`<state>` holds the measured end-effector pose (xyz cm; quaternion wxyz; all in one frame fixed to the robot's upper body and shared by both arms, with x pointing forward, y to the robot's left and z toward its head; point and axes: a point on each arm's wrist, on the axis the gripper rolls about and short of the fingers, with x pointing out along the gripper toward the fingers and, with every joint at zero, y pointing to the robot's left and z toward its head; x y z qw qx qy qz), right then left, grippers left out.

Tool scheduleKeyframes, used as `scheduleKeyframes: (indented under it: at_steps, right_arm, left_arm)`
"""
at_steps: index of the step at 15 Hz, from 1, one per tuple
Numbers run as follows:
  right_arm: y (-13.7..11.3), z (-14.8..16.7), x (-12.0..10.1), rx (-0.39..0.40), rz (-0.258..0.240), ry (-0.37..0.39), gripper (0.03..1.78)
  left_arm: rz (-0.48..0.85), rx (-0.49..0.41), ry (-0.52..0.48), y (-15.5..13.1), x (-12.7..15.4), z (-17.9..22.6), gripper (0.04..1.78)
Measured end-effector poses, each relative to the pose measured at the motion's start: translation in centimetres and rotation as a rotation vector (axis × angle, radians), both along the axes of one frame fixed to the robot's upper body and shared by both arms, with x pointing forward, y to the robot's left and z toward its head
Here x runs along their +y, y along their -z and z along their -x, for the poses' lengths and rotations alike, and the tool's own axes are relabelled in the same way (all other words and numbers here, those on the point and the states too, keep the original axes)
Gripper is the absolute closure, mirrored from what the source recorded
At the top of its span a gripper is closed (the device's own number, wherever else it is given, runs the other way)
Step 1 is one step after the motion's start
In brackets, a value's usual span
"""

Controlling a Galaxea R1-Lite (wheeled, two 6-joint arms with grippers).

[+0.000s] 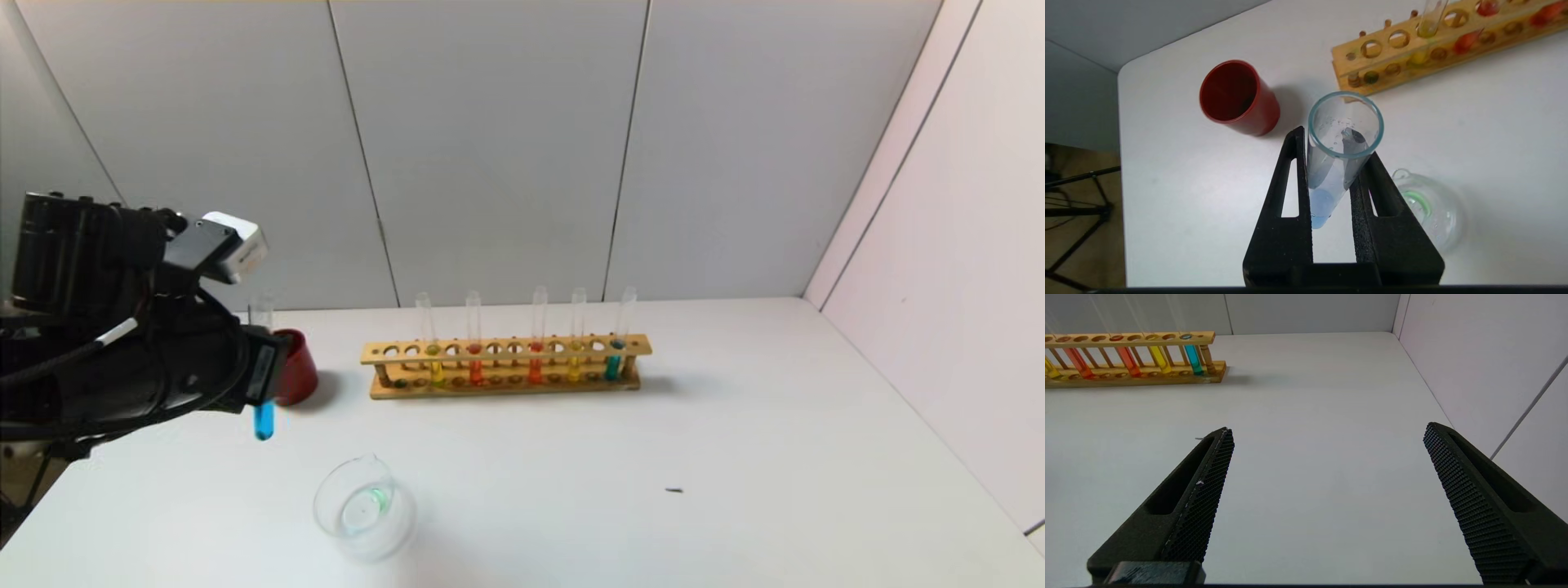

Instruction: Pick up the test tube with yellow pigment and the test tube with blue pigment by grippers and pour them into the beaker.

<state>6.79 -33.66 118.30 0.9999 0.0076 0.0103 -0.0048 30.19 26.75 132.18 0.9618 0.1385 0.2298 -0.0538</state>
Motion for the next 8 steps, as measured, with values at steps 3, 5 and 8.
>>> scheduleKeyframes:
  at_steps: [3,5,8]
  right_arm:
    - [0.0,0.0,0.0,0.000,-0.001,0.000,0.11]
    - [0.0,0.0,0.0,0.000,0.000,0.000,0.11]
    - [0.0,0.0,0.0,0.000,-0.001,0.000,0.11]
  left_arm:
    - [-0.119,-0.003,-0.009,0.4,1.1,1.2,1.50]
    - [-0.176,0.009,-0.010,1.0,1.4,1.5,1.50]
    - [-0.227,0.042,0.012,1.8,1.5,1.7,1.50]
